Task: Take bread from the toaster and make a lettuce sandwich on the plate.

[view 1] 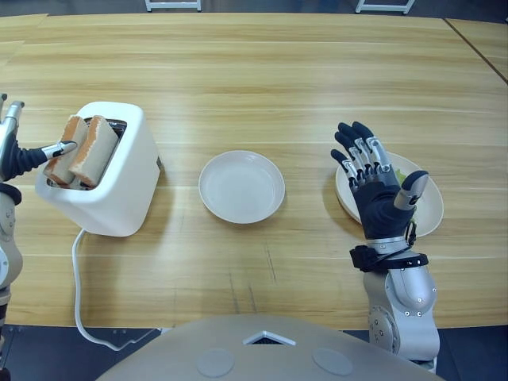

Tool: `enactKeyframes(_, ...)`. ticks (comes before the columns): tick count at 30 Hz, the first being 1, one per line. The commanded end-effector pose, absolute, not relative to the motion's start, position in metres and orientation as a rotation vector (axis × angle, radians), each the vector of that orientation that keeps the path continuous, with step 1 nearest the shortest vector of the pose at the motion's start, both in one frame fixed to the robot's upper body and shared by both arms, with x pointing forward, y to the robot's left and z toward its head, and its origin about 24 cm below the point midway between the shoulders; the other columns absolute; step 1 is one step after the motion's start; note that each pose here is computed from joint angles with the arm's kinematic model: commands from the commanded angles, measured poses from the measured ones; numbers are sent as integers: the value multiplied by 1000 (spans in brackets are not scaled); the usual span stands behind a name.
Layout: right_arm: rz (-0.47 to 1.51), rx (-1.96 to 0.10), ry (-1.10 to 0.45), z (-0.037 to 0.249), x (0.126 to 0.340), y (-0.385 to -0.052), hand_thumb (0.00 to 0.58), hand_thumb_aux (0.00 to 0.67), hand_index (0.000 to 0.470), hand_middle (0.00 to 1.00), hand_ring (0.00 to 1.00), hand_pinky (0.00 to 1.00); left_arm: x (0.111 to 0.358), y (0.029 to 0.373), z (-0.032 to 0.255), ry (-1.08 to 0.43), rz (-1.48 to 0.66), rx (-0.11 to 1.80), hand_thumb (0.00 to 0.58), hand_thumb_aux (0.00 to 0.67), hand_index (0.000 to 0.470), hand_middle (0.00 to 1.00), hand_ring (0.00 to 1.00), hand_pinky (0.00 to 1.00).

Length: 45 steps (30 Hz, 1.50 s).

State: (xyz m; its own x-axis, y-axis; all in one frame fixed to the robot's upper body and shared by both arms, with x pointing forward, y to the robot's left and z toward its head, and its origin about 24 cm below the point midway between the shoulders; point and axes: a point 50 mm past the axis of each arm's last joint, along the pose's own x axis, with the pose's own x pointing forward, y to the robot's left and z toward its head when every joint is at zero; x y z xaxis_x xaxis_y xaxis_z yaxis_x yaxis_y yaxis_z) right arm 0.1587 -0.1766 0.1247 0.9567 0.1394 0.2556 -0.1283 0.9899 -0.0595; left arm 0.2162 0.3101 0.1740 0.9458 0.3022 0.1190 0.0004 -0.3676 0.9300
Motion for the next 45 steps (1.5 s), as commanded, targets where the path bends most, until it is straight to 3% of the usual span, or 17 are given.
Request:
enactKeyframes(1, 142, -51, -256, 124, 159, -176, 0, 0, 0, 0, 0, 0, 216, 315, 174, 248, 308, 1967, 0, 0, 0, 0, 0, 0)
enactKeyframes(16, 137, -60, -258, 124, 159, -176, 0, 0, 0, 0, 0, 0, 216, 266, 166, 128, 104, 1930, 0, 0, 0, 0, 0, 0)
enactKeyframes(19, 135, -60, -257, 124, 158, -176, 0, 0, 0, 0, 0, 0, 214, 267, 161, 170, 69, 1932, 304, 208, 146, 0, 0, 0)
enactKeyframes(20, 135, -60, -257, 124, 158, -176, 0, 0, 0, 0, 0, 0, 214, 268, 159, 184, 60, 1929, 438, 339, 238, 0, 0, 0)
enactKeyframes(22, 136, -59, -256, 124, 158, -175, 0, 0, 0, 0, 0, 0, 213, 270, 156, 209, 50, 1918, 550, 518, 363, 0, 0, 0)
enactKeyframes(23, 136, -59, -256, 124, 158, -175, 0, 0, 0, 0, 0, 0, 212, 271, 154, 226, 45, 1908, 564, 560, 393, 0, 0, 0)
enactKeyframes(24, 137, -59, -256, 124, 158, -175, 0, 0, 0, 0, 0, 0, 211, 272, 152, 239, 42, 1900, 580, 670, 470, 0, 0, 0)
enactKeyframes(30, 133, -60, -253, 123, 158, -176, 0, 0, 0, 0, 0, 0, 206, 274, 147, 287, 58, 1799, 580, 670, 470, 0, 0, 0)
enactKeyframes(31, 132, -60, -253, 123, 158, -176, 0, 0, 0, 0, 0, 0, 205, 273, 146, 284, 59, 1779, 580, 670, 470, 106, 106, 106)
enactKeyframes(32, 131, -61, -253, 123, 157, -175, 0, 0, 0, 0, 0, 0, 204, 271, 147, 277, 71, 1744, 580, 670, 470, 1000, 1000, 1000)
enactKeyframes(37, 123, -64, -253, 122, 157, -176, 0, 0, 0, 0, 0, 0, 203, 267, 168, 176, 203, 1597, 580, 670, 470, 1000, 1000, 1000)
enactKeyframes(45, 116, -76, -257, 120, 157, -177, 0, 0, 0, 0, 0, 0, 201, 268, 202, 30, 359, 1598, 580, 670, 470, 1000, 1000, 1000)
